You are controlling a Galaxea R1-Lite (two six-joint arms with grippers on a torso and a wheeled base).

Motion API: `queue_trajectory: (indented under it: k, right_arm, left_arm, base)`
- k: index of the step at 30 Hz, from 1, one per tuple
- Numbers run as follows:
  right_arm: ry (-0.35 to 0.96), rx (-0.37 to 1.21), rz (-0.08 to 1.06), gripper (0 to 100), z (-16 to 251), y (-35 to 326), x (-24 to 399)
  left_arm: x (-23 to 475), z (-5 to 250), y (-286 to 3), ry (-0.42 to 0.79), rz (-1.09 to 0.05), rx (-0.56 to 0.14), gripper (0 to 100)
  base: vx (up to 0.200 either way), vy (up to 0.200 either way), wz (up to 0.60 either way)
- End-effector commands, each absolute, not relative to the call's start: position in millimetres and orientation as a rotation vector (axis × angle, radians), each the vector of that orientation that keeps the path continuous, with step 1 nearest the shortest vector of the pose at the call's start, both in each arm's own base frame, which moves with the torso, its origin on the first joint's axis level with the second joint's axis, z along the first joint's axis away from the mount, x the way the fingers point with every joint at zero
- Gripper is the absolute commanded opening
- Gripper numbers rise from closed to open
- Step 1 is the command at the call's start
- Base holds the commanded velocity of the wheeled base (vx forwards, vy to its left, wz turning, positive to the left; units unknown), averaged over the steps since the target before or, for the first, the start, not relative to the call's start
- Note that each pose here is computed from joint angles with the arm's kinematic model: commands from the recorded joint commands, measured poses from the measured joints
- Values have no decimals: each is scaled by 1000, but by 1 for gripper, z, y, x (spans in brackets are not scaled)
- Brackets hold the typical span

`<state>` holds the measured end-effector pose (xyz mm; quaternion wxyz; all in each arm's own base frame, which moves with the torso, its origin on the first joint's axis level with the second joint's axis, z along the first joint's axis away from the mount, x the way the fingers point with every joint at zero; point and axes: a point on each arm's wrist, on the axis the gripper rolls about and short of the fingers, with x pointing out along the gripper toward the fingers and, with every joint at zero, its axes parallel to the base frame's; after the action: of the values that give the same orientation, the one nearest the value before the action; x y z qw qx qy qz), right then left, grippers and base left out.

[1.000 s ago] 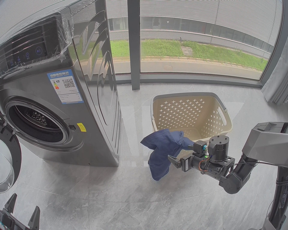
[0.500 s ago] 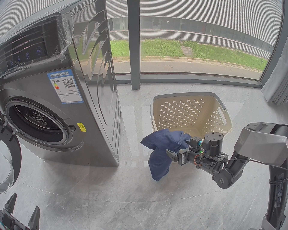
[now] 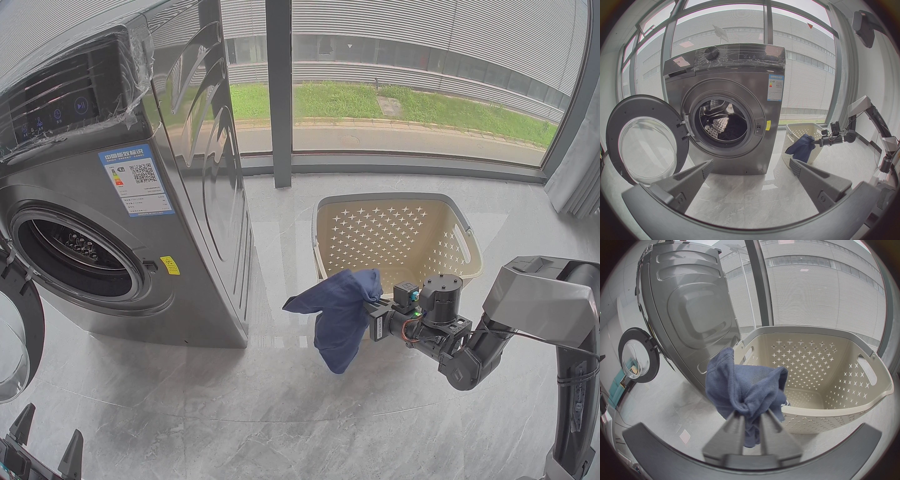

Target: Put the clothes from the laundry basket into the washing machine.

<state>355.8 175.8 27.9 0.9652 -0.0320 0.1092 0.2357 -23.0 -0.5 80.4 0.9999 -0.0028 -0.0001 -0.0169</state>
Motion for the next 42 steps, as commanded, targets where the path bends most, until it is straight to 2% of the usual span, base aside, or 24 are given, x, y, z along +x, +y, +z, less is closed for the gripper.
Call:
queue_trajectory:
  k: [1, 10, 19, 22, 25, 27, 34, 42]
  right_arm:
    - [220, -65, 480, 0, 30, 176, 353]
    - [206, -63, 501, 0, 53, 174, 329]
    - [120, -32, 513, 0, 104, 156, 280]
    - [57, 14, 536, 0, 127, 151, 249]
    - [45, 34, 534, 0, 133, 147, 241]
    - [12, 76, 551, 0, 147, 144, 223]
    - [-109, 121, 573, 0, 183, 141, 204]
    - [-147, 141, 636, 0, 201, 142, 180]
  left_arm:
    - [-23, 76, -1, 2, -34, -6, 100]
    - [-23, 76, -1, 2, -34, -6, 100]
    - [-23, 76, -1, 2, -35, -6, 100]
    - [-23, 76, -1, 2, -34, -6, 100]
    - [-23, 76, -1, 2, -34, -6, 100]
    - [-23, 76, -1, 2, -34, -6, 100]
    - [-23, 75, -1, 3, -37, -3, 100]
    - [-23, 75, -1, 3, -37, -6, 100]
  base:
    - [0, 0, 0]
    - [0, 0, 0]
    - [0, 0, 0]
    - [0, 0, 0]
    - [0, 0, 0]
    - [0, 0, 0]
    - [0, 0, 0]
    - [0, 0, 0]
